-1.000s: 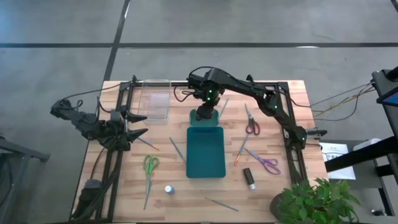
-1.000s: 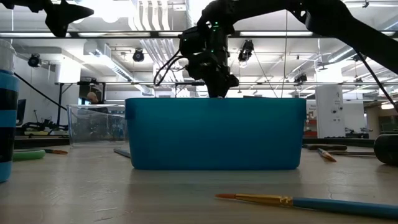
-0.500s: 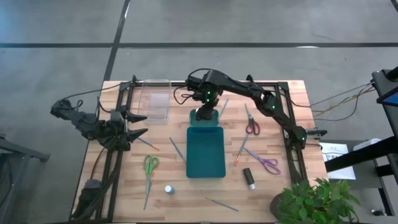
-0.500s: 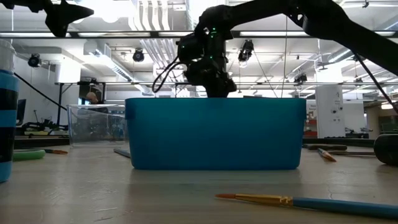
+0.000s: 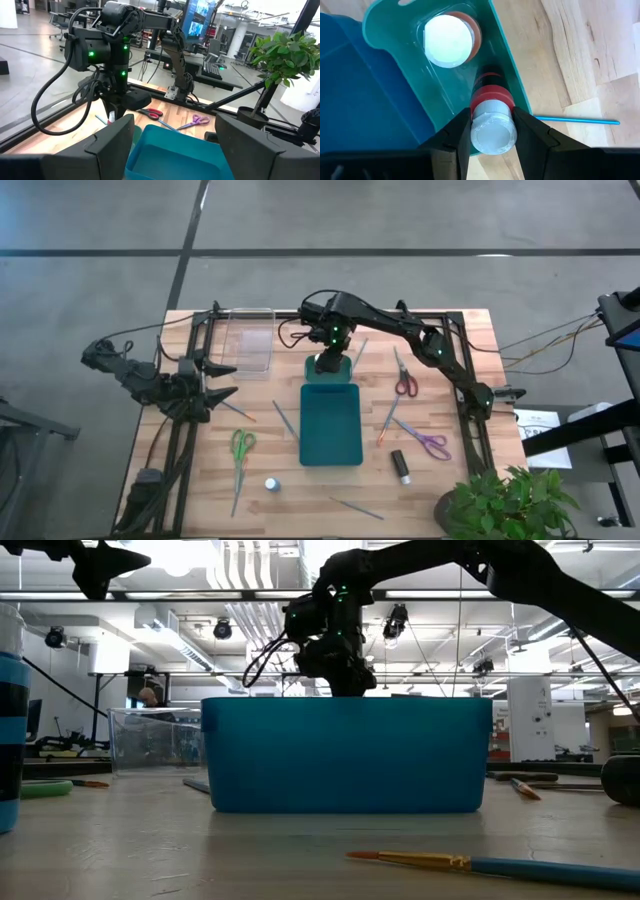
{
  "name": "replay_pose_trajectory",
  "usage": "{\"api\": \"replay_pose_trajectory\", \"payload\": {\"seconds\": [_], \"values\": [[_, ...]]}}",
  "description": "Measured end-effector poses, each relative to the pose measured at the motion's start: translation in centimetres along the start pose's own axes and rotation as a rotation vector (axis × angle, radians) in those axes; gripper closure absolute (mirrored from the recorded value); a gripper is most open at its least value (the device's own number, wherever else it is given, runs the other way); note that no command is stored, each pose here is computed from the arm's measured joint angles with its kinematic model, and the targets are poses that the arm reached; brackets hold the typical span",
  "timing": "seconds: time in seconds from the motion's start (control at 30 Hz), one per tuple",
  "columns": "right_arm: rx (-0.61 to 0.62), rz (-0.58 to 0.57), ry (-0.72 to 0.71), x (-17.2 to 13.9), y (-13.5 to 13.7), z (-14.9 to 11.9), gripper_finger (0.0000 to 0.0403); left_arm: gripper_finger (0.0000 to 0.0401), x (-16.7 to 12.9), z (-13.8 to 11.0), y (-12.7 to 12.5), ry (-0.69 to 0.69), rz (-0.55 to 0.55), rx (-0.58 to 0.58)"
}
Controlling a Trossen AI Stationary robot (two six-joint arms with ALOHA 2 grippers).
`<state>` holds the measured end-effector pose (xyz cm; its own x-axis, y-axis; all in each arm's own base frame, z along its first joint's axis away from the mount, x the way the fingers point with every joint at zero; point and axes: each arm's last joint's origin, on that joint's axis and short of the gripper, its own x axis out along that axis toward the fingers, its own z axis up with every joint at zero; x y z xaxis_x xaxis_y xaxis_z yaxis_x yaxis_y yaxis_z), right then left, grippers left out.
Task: Pick & Place Paint Supplies
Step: Put the red paint bottle into the green bin
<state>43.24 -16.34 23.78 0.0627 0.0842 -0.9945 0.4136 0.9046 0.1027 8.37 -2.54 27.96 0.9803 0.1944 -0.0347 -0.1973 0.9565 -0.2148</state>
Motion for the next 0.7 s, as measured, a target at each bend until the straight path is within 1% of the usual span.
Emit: {"api": "replay_pose_trajectory", "payload": {"seconds": [0.37,0.7], "values": [[-0.037,0.000,0.004,0.5,0.0,0.0,0.0291,0.0116,0.0,-0.1,0.0,0.008,0.002,-0.013],[-0.041,-0.001,0.025,1.1,-0.1,-0.1,0.0291,0.0116,0.0,-0.1,0.0,0.008,0.002,-0.016]]}}
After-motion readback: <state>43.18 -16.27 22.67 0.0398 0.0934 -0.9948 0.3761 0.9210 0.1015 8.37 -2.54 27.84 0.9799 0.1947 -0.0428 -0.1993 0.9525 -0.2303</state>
